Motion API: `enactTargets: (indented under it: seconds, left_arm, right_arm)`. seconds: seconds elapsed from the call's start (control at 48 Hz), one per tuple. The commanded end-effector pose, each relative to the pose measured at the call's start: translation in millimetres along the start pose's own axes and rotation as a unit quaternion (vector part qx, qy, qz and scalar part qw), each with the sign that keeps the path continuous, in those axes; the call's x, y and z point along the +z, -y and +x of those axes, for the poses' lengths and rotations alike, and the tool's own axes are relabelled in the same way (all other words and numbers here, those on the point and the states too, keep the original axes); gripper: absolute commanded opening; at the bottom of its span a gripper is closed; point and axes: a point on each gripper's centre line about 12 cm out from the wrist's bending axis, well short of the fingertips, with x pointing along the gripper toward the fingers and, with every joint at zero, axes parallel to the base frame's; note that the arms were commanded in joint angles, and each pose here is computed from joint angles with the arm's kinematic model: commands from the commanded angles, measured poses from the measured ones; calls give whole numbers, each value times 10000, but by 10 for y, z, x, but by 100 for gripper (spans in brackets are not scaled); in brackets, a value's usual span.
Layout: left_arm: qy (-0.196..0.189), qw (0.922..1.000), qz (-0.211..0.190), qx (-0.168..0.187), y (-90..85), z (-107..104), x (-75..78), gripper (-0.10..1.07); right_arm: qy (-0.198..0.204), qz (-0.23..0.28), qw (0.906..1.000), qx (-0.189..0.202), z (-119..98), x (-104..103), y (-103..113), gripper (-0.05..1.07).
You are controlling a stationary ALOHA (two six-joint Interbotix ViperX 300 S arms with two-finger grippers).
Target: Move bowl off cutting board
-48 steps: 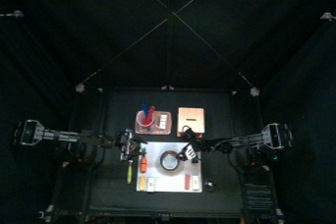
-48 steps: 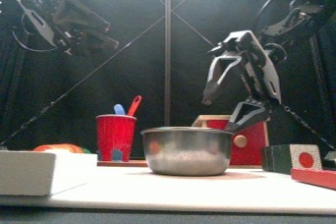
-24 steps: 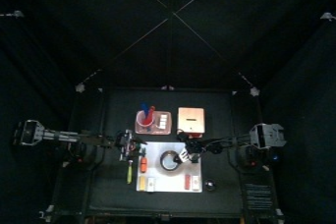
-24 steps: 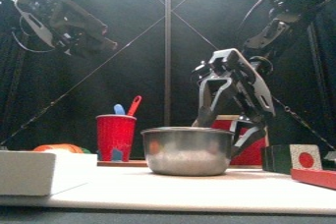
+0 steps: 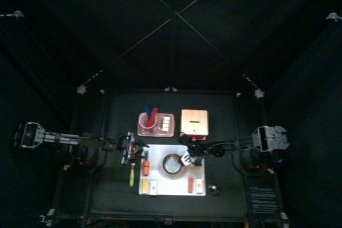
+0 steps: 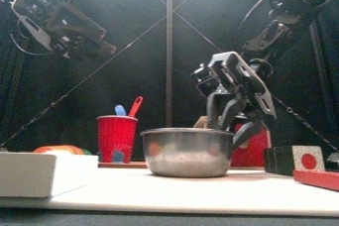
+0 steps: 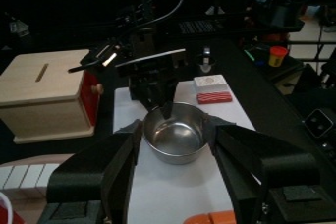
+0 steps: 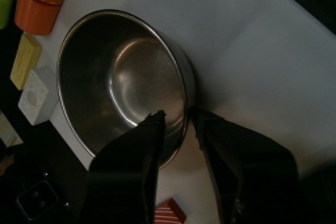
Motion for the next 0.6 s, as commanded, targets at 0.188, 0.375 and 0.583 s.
enactTargets:
  seconds: [0.188, 0.375, 0.583]
  left_arm:
    - [82, 10000, 2, 5, -7, 8, 46, 87]
    - [84, 10000, -5, 9, -8, 8, 46, 87]
    - [84, 10000, -5, 9, -8, 8, 46, 87]
  right_arm:
    - [76, -60, 9998, 164, -82, 73, -128, 60]
    - [46, -147, 9996, 223, -157, 92, -187, 59]
    - [124, -243, 9991, 325, -338, 170, -237, 59]
